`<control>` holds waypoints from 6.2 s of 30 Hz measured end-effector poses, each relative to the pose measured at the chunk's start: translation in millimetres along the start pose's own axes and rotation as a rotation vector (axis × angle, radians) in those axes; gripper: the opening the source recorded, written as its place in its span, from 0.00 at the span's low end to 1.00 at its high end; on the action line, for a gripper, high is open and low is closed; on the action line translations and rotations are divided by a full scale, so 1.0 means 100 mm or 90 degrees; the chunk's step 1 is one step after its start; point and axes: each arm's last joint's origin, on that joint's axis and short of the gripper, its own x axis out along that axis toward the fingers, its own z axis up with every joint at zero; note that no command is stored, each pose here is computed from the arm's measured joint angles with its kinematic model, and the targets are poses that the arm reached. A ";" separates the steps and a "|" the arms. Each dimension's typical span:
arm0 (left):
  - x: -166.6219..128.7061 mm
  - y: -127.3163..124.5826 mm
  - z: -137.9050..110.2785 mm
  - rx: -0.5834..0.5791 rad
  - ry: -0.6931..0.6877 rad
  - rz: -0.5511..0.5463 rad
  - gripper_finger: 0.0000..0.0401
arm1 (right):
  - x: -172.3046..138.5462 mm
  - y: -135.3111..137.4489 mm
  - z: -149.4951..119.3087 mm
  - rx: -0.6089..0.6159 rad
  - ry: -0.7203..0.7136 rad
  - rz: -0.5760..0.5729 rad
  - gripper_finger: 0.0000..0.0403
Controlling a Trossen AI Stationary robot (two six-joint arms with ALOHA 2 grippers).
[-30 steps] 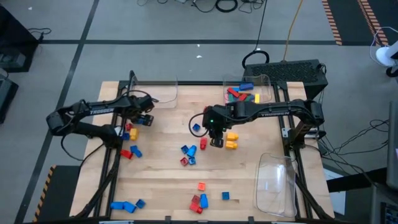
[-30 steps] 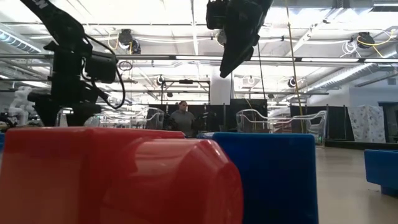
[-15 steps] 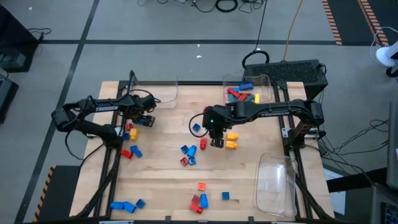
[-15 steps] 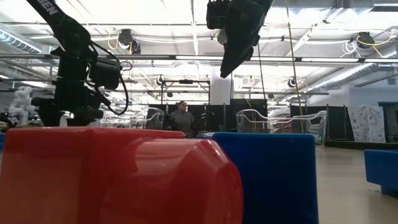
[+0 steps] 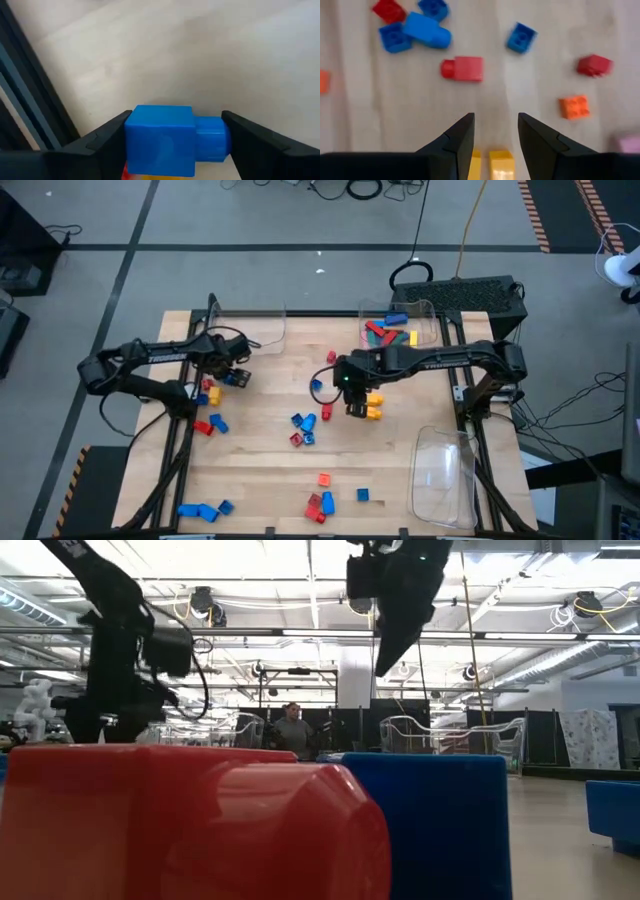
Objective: Sort blocks by size
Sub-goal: Put the 1 stud blue game piece into the top left transparent bin, then put the 1 stud yellow game piece into the top left transparent bin
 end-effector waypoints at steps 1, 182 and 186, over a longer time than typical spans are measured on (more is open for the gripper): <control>-0.05 -0.02 0.01 0.003 -0.014 -0.013 0.71 | -0.02 0.00 -0.04 0.009 -0.001 -0.015 0.33; -0.29 -0.83 -0.28 0.131 0.049 0.045 0.35 | 0.40 -0.03 -0.46 0.002 -0.473 -0.016 0.35; -0.51 -0.85 -0.15 0.149 0.031 0.059 0.37 | 0.40 -0.03 -0.46 0.003 -0.473 -0.016 0.35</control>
